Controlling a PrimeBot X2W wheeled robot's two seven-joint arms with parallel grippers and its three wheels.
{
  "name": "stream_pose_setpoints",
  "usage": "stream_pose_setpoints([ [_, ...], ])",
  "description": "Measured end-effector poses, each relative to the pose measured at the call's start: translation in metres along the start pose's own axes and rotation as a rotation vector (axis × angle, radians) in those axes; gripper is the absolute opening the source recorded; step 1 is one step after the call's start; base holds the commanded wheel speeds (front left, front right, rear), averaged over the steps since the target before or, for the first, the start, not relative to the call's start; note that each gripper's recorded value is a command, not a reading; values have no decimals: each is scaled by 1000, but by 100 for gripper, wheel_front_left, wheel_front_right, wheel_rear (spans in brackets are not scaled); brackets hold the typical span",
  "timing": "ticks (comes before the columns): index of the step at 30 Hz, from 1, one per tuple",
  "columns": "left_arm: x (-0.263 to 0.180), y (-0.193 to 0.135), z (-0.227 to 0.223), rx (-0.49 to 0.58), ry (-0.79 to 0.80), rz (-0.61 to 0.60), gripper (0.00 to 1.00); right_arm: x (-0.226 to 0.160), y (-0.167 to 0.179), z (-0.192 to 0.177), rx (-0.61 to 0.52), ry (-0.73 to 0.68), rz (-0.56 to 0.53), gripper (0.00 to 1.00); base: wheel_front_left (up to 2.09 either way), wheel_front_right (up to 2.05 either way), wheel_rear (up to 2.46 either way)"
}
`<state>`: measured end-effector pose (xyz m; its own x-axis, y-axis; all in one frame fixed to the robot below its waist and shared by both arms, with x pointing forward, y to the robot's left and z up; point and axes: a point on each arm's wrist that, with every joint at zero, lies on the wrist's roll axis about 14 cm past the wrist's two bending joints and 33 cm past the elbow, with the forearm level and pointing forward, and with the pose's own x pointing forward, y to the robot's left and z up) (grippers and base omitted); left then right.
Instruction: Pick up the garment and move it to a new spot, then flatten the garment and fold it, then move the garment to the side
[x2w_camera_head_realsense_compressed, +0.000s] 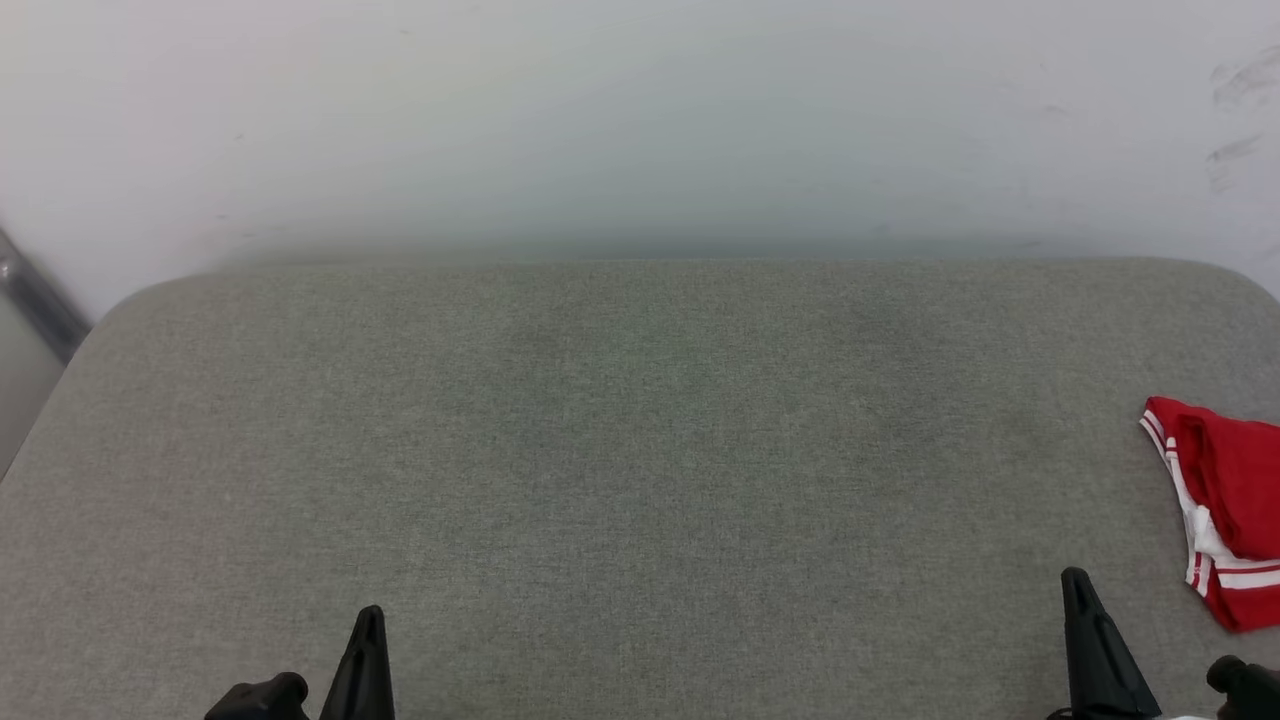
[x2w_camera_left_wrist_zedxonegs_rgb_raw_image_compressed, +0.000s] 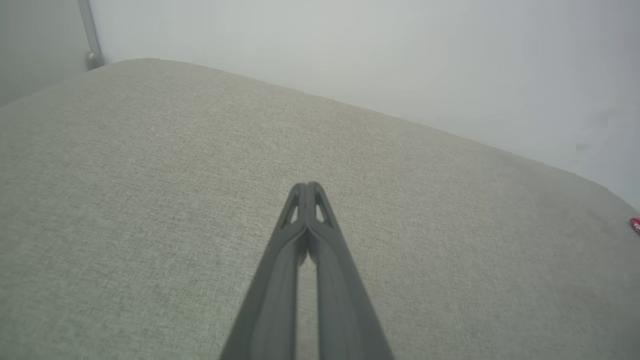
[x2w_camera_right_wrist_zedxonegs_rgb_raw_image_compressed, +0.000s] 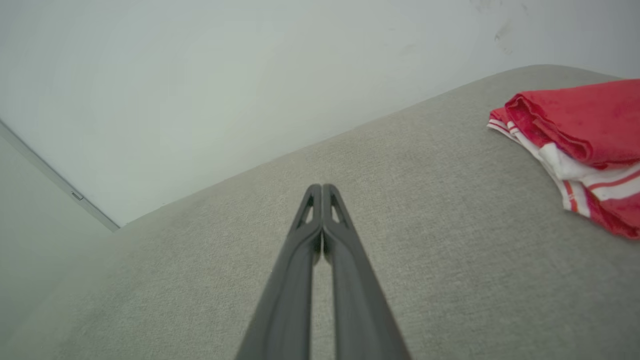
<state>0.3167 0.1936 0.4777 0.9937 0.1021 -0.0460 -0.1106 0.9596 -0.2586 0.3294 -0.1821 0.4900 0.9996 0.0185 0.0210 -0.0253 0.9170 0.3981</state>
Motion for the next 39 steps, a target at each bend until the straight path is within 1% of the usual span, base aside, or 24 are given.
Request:
stream_pose_setpoints([
  [17, 15, 5, -1, -296, 40, 17, 0, 14, -6, 3, 263, 3, -37, 0, 0, 0, 0],
  [39, 31, 4, 1, -610, 71, 12, 0, 27, -11, 4, 543, 12, -67, 0, 0, 0, 0],
])
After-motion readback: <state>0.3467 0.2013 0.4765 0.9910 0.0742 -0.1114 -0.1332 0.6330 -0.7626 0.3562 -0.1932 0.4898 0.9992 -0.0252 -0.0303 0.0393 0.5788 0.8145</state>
